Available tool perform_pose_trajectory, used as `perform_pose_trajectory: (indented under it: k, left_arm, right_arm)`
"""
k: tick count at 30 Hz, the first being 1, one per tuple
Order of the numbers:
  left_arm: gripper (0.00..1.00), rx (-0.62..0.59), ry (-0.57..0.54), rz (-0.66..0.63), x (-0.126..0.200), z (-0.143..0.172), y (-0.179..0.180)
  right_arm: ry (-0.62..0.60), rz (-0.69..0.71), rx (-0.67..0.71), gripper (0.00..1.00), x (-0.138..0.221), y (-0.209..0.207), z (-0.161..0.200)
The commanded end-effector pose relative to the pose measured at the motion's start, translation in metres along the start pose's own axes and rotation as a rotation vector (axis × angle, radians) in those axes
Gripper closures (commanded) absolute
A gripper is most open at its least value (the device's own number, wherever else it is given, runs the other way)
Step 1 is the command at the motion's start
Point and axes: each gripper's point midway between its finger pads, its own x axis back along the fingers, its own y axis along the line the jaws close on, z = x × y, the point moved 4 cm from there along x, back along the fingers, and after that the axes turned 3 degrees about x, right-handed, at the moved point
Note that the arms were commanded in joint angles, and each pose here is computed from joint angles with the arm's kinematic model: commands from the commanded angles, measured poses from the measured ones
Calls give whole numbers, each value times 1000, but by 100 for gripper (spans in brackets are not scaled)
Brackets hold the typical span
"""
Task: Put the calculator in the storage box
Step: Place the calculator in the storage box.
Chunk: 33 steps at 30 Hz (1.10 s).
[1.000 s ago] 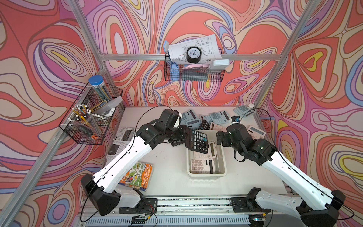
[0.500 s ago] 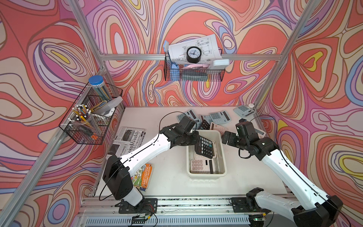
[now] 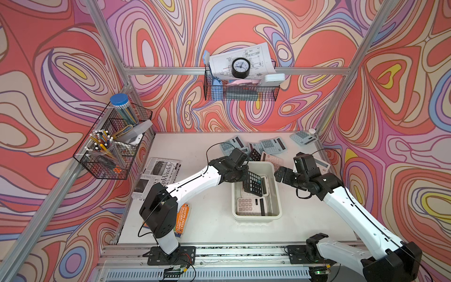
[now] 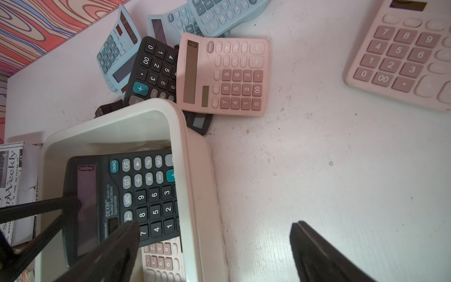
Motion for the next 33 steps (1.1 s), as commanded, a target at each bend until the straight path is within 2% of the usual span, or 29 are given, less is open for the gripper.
perform_pose_trajectory:
  k: [1, 15, 17, 23, 33]
  left_arm:
    - [100, 4, -41, -21, -4, -4, 1]
    - [100, 29, -57, -87, -14, -6, 11]
    - [90, 32, -55, -100, -14, -7, 11]
    - [75, 23, -66, -110, -4, -15, 5]
    - [58, -19, -125, -102, 32, -34, -11]
  right_arm:
    - [-22, -19, -13, 2, 3, 0, -3]
    - [-21, -34, -17, 2, 1, -1, -2]
    - [-19, -37, -17, 2, 1, -1, -1]
    - [-18, -44, -17, 2, 2, -1, 0]
    - [-19, -47, -17, 2, 6, -2, 1]
